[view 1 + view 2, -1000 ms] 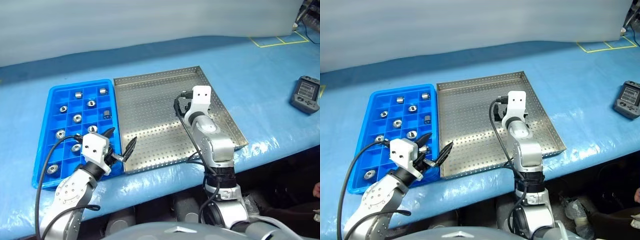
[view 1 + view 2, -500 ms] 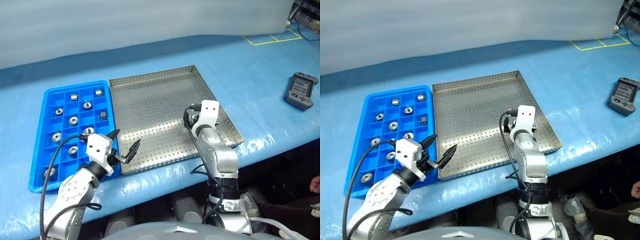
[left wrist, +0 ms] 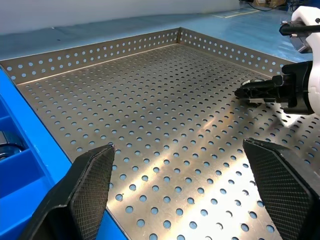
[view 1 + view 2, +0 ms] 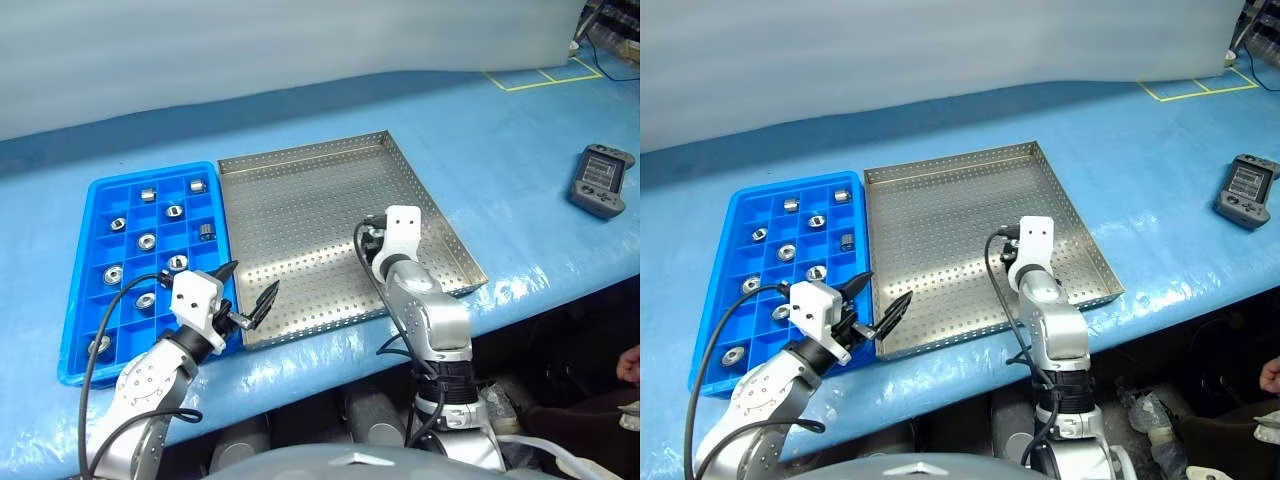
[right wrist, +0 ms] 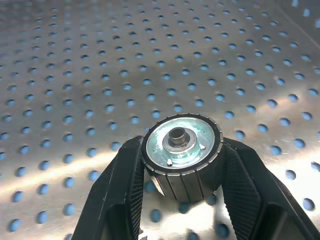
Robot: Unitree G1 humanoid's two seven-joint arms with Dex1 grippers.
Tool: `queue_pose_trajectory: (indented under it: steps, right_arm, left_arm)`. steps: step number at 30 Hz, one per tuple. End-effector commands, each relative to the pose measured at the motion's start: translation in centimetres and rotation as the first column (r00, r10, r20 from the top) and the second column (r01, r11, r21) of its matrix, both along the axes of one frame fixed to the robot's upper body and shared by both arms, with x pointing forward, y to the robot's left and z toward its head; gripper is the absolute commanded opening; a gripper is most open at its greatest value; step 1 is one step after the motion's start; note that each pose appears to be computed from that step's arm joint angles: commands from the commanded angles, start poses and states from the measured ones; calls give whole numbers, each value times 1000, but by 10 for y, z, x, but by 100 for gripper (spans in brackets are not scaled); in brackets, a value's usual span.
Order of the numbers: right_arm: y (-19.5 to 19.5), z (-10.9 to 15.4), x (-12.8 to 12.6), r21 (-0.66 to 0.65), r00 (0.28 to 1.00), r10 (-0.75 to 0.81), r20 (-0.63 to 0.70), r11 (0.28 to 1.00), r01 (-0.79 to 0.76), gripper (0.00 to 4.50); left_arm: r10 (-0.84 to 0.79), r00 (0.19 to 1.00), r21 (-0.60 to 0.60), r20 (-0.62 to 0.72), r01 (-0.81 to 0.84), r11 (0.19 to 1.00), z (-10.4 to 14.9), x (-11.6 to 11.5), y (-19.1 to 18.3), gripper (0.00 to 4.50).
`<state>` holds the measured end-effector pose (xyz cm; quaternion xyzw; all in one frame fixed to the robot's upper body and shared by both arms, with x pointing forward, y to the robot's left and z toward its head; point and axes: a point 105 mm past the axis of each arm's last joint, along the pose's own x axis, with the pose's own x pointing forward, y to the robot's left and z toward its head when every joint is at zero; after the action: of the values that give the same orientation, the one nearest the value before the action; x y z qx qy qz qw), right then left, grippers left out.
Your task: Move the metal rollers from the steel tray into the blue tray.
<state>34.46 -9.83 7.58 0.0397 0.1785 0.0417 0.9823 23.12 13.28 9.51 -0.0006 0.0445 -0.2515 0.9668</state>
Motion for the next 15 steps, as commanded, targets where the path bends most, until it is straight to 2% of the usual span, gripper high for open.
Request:
queue_pose_trajectory:
  steps: [1, 4, 9, 15]
  right_arm:
    - [35, 36, -3, 37, 985, 131, 111, 990, -136, 183]
    - [55, 53, -3, 13, 957, 241, 160, 969, -246, 183]
    - [95, 76, -4, -33, 861, 464, 210, 883, -467, 183]
    - [144, 92, -13, -123, 686, 688, 234, 721, -682, 183]
  left_arm:
    - [17, 999, 9, 39, -17, 1000, 7, 1, 2, 450]
    - [40, 999, 6, 30, -40, 999, 6, 0, 4, 450]
    - [142, 986, 35, 82, -145, 989, 11, -3, 16, 450]
    - [305, 941, 66, 148, -317, 946, 15, -19, 36, 450]
